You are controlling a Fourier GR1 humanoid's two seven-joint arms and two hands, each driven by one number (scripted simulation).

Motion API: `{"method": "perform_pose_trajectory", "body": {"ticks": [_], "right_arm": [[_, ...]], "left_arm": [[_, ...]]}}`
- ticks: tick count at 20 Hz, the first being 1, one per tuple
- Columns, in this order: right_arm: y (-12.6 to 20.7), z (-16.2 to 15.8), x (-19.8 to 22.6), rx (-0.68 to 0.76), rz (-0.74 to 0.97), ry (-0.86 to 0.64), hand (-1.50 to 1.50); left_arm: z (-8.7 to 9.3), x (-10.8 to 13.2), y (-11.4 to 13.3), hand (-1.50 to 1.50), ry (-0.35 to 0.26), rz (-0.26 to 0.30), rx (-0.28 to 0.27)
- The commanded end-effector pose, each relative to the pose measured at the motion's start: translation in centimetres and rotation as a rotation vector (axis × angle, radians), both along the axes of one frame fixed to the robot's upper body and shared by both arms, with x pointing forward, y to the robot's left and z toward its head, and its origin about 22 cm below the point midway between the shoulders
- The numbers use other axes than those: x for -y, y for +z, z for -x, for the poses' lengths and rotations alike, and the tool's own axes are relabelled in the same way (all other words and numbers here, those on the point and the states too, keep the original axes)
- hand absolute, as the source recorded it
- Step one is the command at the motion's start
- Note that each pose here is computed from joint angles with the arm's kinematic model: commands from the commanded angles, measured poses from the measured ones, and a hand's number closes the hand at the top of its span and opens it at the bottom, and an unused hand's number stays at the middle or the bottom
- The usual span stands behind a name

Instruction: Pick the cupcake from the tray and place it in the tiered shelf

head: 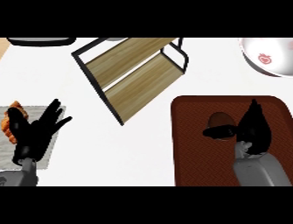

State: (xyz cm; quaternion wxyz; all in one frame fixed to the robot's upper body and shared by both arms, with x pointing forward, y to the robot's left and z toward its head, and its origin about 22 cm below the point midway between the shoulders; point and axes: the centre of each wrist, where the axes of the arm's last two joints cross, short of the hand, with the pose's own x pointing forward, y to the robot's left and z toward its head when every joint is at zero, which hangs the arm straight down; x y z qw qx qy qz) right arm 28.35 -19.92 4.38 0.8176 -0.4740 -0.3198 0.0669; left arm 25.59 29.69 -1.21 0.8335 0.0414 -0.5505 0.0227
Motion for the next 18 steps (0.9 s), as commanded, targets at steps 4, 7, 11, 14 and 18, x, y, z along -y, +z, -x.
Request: {"method": "perform_pose_trajectory", "body": {"ticks": [4,7,11,14,18], "right_arm": [[-0.3,0.0,-0.2,-0.085,0.015,-0.153,-1.50],[-2.3,-1.1,-2.2,-0.069,-0.019,-0.146,-1.50],[-2.5,-2.3,-2.2,-0.067,-0.001,-0.136,-1.50],[-2.7,-2.0,1.1,-0.069,-0.013,-0.103,-1.50],[-4.5,-1.7,-1.6,-0.254,-0.010,0.133,1.50]], "left_arm": [[0.9,-0.9,-0.8,0.00,0.003,-0.004,-0.055],[-0.2,-0.6,-0.3,0.00,0.005,-0.010,-0.056],[0.5,0.6,-3.1,0.00,-0.005,-0.011,-0.045],[1.4,0.2,-1.0,0.00,-0.006,0.018,-0.072],[0.4,0.8,-1.1,0.00,-0.010,-0.018,-0.053]]}}
